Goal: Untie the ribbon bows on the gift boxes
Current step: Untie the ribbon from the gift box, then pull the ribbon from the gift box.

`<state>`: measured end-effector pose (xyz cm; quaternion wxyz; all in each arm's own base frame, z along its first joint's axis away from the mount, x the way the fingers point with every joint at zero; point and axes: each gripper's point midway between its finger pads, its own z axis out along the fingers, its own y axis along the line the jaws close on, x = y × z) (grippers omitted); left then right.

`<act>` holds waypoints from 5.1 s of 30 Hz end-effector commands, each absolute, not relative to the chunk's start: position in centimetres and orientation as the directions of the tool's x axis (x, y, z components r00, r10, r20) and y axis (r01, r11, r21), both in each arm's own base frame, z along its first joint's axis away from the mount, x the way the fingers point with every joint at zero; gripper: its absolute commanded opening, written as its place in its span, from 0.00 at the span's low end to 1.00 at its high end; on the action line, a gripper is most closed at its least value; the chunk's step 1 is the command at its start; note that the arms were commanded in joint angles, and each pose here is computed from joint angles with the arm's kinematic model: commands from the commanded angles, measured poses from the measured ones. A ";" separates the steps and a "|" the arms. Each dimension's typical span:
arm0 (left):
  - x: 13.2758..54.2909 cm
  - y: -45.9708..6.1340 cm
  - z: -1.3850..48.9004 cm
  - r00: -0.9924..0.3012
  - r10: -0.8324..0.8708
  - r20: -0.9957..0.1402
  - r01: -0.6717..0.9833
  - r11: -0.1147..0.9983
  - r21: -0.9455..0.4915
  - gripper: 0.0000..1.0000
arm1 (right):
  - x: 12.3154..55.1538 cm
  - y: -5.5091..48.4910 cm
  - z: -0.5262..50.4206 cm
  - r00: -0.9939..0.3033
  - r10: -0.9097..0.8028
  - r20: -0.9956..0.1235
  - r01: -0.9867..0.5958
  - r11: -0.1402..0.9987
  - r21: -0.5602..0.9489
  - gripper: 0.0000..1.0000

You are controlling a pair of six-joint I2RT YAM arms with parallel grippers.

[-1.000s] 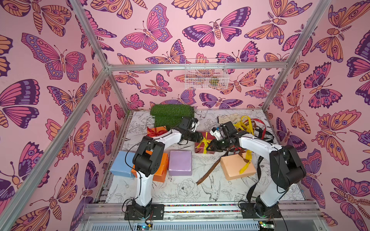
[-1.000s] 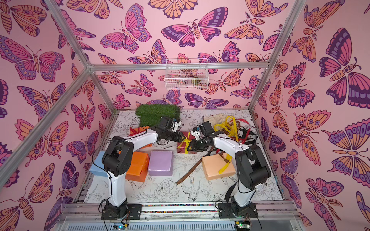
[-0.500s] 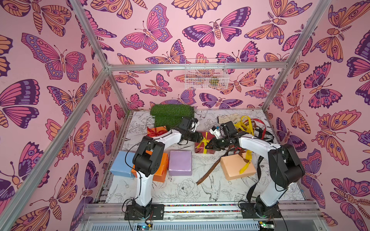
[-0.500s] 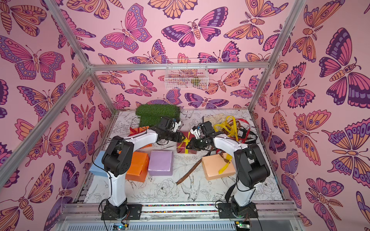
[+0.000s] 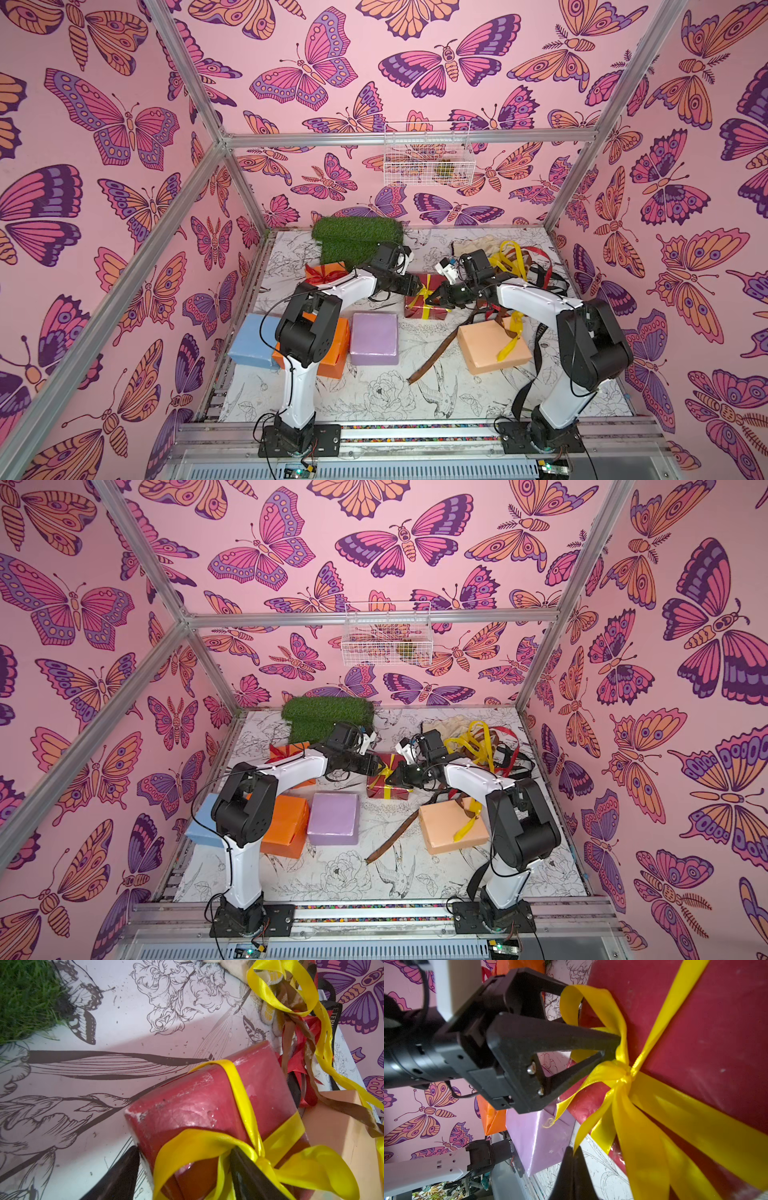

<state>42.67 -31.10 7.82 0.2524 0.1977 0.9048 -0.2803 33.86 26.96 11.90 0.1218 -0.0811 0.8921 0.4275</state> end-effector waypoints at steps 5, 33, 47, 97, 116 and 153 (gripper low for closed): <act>41.7 -30.5 6.4 -0.810 0.240 -0.535 0.493 0.773 -0.399 0.72 | 34.1 27.5 19.6 -0.912 -0.031 -0.410 -0.360 0.540 0.761 0.00; 41.5 -30.4 6.8 -0.813 0.229 -0.536 0.485 0.776 -0.404 0.72 | 31.3 26.0 32.4 -0.771 -0.028 -0.636 -0.583 0.434 0.687 0.00; 41.8 -30.5 6.7 -0.815 0.224 -0.535 0.479 0.779 -0.404 0.72 | 25.0 27.9 32.2 -0.756 -0.187 -0.627 -0.652 0.294 0.699 0.00; 41.8 -30.6 7.0 -0.817 0.216 -0.535 0.476 0.777 -0.412 0.72 | 35.3 9.2 23.4 -0.826 0.133 -0.548 -0.025 0.962 0.271 0.34; 41.6 -30.4 7.1 -0.820 0.209 -0.533 0.467 0.781 -0.413 0.72 | 36.7 23.4 17.8 -0.851 -0.161 -0.499 -0.427 0.765 0.481 0.32; 41.3 -28.5 7.6 -0.795 0.255 -0.551 0.502 0.786 -0.361 0.73 | 34.5 26.1 9.5 -0.856 -0.458 -0.238 -0.495 0.596 0.633 0.38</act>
